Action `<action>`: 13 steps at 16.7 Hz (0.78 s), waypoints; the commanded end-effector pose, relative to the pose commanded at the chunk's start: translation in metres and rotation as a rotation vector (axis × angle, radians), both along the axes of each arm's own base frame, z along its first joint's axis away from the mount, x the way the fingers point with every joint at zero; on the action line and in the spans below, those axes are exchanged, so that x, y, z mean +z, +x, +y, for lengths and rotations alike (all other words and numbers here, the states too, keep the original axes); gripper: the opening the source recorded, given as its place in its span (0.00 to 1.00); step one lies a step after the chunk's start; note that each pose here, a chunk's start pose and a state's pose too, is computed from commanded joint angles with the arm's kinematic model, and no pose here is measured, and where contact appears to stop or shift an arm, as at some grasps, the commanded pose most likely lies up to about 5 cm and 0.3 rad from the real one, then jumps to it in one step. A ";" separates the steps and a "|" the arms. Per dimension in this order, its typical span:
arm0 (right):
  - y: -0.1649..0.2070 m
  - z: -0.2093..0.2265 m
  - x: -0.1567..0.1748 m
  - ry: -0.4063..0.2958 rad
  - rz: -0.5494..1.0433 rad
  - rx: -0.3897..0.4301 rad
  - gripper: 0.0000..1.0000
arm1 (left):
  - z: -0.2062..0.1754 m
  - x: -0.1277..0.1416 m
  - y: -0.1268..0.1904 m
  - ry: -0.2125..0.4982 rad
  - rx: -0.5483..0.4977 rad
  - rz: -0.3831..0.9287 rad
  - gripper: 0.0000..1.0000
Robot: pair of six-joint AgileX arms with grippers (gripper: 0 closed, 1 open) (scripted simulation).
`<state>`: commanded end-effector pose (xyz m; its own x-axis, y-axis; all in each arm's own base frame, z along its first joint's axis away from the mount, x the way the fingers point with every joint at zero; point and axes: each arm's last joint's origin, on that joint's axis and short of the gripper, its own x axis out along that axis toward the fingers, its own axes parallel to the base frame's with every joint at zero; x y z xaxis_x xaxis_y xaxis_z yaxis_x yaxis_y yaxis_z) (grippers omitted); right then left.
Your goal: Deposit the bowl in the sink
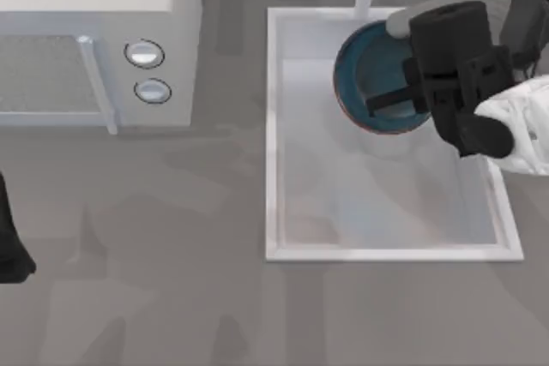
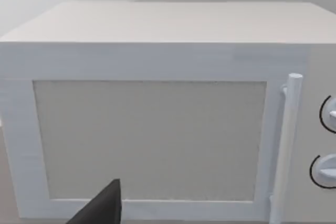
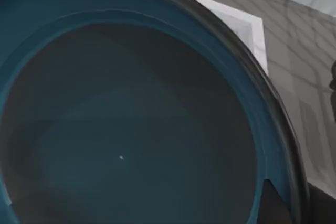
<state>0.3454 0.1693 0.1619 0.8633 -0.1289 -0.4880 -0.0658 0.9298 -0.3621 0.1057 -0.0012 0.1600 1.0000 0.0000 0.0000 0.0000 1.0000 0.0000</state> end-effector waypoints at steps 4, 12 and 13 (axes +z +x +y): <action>-0.039 0.014 0.011 0.152 -0.259 0.018 0.00 | 0.000 0.000 0.000 0.000 0.000 0.000 1.00; -0.075 0.014 0.047 0.377 -0.533 0.024 0.00 | 0.000 0.000 0.000 0.000 0.000 0.000 1.00; -0.075 0.014 0.047 0.377 -0.533 0.024 0.00 | 0.000 0.000 0.000 0.000 0.000 0.000 1.00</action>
